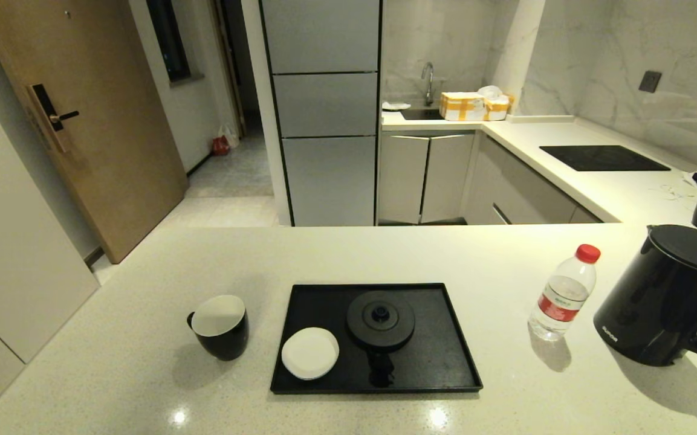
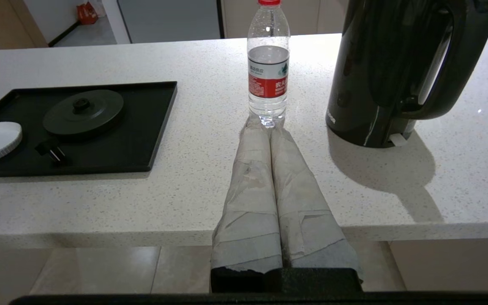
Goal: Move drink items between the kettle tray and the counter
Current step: Return the tea cup to its original position
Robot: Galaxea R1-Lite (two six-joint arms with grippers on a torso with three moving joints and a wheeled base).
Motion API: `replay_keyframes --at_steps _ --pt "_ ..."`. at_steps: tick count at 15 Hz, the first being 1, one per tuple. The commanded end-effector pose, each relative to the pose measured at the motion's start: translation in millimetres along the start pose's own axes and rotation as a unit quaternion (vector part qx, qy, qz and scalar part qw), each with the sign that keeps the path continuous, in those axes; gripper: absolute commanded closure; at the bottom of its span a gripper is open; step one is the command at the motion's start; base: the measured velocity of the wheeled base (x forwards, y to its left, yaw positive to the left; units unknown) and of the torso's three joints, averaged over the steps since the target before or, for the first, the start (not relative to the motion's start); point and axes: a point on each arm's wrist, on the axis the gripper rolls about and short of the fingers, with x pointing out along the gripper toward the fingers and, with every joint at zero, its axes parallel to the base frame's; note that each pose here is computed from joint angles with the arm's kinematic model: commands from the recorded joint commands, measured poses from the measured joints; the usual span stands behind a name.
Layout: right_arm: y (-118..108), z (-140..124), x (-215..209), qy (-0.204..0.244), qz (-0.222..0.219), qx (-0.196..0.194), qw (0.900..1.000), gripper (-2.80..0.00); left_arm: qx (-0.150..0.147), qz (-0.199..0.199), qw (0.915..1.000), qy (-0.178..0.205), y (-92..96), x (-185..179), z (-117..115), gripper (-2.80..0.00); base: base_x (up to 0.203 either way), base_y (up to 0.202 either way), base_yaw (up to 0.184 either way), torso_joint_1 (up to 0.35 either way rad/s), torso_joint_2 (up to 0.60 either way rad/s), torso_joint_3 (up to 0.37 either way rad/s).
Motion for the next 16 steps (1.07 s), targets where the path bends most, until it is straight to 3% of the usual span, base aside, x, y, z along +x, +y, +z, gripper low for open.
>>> replay_keyframes --at_steps 1,8,10,12,14,16 --pt "0 -1 0 0.002 0.000 0.000 1.000 0.00 0.000 0.000 1.0000 -0.001 0.0 0 0 0.00 0.000 0.000 0.000 0.000 0.00 0.000" --pt "0 -1 0 0.002 0.000 0.000 1.000 0.00 0.009 -0.003 1.0000 0.002 -0.1 -1 1 0.00 0.000 0.000 0.000 0.000 0.00 0.000" --pt "0 -1 0 0.002 0.000 0.000 1.000 0.00 0.010 -0.001 0.9991 0.040 0.0 -3 1 0.00 0.000 0.000 0.000 0.000 0.00 0.000" --pt "0 -1 0 0.002 0.000 0.000 1.000 0.00 0.038 0.002 0.9987 0.035 0.8 -9 21 0.00 0.000 0.000 0.000 0.000 0.00 0.000" --pt "0 -1 0 0.002 0.000 0.000 1.000 0.00 0.035 0.008 0.9977 0.056 2.0 -4 56 0.00 0.000 0.000 0.000 0.000 0.00 0.000" --pt "0 -1 0 0.002 0.000 0.000 1.000 0.00 0.018 0.013 0.9891 0.145 3.0 27 86 0.00 0.000 0.000 0.000 0.000 0.00 0.000"
